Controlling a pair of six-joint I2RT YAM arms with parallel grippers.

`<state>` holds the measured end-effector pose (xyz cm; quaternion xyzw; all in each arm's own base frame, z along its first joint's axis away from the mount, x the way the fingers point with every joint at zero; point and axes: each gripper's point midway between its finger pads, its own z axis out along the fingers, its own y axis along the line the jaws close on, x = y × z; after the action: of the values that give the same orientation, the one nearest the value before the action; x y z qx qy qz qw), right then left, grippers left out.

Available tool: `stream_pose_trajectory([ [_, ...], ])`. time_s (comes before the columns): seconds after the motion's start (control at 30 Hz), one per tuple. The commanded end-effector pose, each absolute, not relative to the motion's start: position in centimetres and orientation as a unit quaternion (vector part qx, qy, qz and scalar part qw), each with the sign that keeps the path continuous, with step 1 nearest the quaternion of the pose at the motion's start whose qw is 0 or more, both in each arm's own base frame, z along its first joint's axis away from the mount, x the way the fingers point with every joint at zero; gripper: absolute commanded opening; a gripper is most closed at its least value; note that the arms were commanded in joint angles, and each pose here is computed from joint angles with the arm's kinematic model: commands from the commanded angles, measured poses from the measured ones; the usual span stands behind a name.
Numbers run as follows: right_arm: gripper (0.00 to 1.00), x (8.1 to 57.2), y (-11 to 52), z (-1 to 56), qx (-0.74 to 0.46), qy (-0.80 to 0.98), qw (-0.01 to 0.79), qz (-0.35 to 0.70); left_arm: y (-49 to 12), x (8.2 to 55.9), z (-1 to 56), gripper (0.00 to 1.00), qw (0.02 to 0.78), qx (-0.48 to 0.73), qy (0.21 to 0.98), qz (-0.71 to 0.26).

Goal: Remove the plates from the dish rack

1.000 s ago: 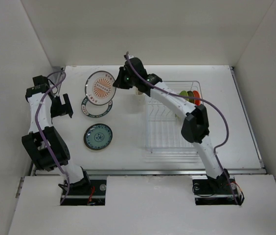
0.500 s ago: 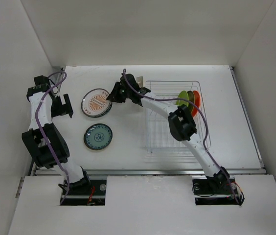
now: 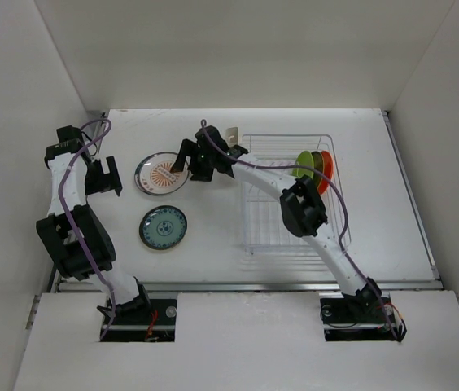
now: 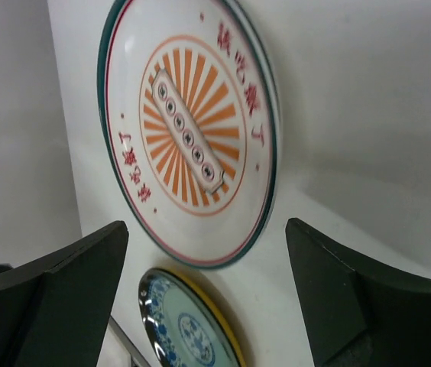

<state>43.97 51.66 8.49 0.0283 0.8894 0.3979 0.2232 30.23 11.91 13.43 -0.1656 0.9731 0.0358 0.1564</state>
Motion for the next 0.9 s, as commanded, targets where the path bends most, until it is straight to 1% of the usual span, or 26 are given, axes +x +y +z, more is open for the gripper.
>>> stream_pose_trajectory([
  [0.0, 0.90, 42.1, 51.6, 15.5, 0.008, 0.881, 0.260, 0.394, 11.5, 30.2, 14.1, 1.00, 0.163, -0.160, 0.973, 0.025],
  [0.07, 0.90, 41.3, 51.2, 15.4, -0.005, 0.889, 0.258, 0.377, 11.5, 30.1, 14.4, 1.00, 0.163, -0.155, 0.974, 0.025],
  [0.2, 0.91, 40.5, 52.4, 16.5, -0.030, 0.880, 0.276, 0.386, 11.1, 29.9, 15.0, 1.00, 0.172, -0.149, 0.974, 0.019],
  [0.23, 0.91, 40.7, 52.6, 17.1, -0.031, 0.874, 0.283, 0.393, 11.0, 29.7, 15.0, 1.00, 0.167, -0.149, 0.974, 0.018],
  [0.3, 0.91, 41.2, 53.2, 15.9, -0.031, 0.875, 0.282, 0.393, 11.0, 29.4, 15.2, 1.00, 0.167, -0.145, 0.975, 0.018],
  [0.33, 0.91, 41.5, 53.5, 16.5, -0.032, 0.871, 0.287, 0.398, 11.0, 29.4, 15.2, 1.00, 0.167, -0.145, 0.975, 0.018],
  [0.37, 0.91, 41.6, 53.3, 14.4, -0.027, 0.883, 0.277, 0.379, 10.9, 29.2, 15.2, 1.00, 0.162, -0.145, 0.976, 0.017],
  [0.47, 0.91, 43.4, 51.5, 12.5, 0.007, 0.895, 0.300, 0.331, 11.1, 29.0, 15.8, 1.00, 0.170, -0.135, 0.976, 0.026],
  [0.53, 0.90, 43.9, 50.2, 13.1, 0.028, 0.896, 0.319, 0.306, 11.1, 29.0, 15.8, 1.00, 0.170, -0.135, 0.976, 0.026],
  [0.57, 0.90, 44.6, 48.9, 13.4, 0.044, 0.896, 0.342, 0.280, 11.1, 29.0, 15.8, 1.00, 0.170, -0.135, 0.976, 0.026],
  [0.67, 0.90, 45.8, 47.9, 13.7, 0.064, 0.890, 0.373, 0.256, 11.0, 29.3, 16.0, 1.00, 0.176, -0.134, 0.975, 0.022],
  [0.7, 0.90, 45.9, 48.0, 14.2, 0.065, 0.887, 0.376, 0.259, 11.0, 29.3, 15.8, 1.00, 0.172, -0.134, 0.976, 0.020],
  [0.77, 0.90, 46.4, 49.0, 12.5, 0.049, 0.885, 0.377, 0.267, 10.9, 29.6, 15.8, 1.00, 0.173, -0.133, 0.976, 0.015],
  [0.87, 0.90, 46.5, 51.4, 11.3, 0.030, 0.875, 0.366, 0.316, 10.8, 29.5, 15.5, 1.00, 0.164, -0.138, 0.977, 0.012],
])
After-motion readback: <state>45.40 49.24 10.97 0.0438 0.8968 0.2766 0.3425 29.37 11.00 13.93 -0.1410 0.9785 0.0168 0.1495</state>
